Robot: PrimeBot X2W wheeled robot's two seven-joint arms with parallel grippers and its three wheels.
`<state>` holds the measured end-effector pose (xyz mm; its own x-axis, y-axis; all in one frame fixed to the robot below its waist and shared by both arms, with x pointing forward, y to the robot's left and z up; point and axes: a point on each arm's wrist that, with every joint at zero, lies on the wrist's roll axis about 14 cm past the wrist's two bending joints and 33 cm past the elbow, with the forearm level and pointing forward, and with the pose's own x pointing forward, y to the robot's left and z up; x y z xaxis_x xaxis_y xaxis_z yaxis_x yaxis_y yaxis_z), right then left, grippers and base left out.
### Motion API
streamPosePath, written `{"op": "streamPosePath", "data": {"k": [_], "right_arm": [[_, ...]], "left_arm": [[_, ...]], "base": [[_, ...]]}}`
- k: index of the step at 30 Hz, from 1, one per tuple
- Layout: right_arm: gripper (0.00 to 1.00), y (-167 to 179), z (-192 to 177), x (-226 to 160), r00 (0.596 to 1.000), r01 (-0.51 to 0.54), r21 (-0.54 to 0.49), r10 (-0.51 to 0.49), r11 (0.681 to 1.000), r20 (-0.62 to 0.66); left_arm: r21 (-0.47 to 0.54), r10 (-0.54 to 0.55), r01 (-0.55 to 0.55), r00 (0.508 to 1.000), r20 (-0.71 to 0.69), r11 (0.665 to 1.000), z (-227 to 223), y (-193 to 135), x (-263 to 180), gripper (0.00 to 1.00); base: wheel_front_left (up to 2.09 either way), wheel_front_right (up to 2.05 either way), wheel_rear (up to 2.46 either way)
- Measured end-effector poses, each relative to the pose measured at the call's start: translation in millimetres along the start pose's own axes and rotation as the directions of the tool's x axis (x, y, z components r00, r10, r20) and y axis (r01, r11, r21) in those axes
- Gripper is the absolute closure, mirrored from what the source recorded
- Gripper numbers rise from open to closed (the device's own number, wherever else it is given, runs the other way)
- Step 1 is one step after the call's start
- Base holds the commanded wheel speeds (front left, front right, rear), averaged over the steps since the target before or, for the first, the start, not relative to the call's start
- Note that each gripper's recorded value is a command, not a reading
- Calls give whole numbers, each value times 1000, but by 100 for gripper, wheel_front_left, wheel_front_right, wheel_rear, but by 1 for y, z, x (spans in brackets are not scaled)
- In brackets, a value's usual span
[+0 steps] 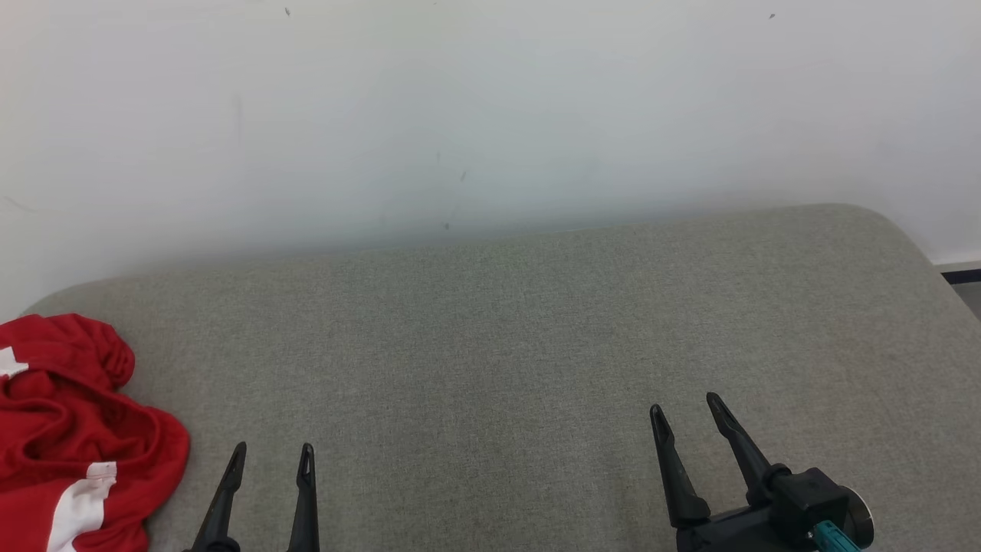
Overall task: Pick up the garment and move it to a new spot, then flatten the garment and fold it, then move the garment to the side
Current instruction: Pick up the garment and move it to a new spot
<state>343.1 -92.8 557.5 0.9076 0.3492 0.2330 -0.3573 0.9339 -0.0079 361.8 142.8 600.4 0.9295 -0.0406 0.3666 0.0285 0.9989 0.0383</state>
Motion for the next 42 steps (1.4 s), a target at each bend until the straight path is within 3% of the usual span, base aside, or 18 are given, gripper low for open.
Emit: {"op": "streamPosePath", "data": {"k": [20, 42], "right_arm": [[0, 11, -3, 6, 999, -40, 9, 40, 999, -4], [0, 74, -11, 35, 970, -243, 67, 244, 968, -4]], "left_arm": [[13, 23, -23, 999, -29, 1000, -8, 10, -7, 0], [97, 247, -241, 967, -57, 966, -6, 82, -53, 0]], "base": [[0, 0, 0], [0, 0, 0]]}}
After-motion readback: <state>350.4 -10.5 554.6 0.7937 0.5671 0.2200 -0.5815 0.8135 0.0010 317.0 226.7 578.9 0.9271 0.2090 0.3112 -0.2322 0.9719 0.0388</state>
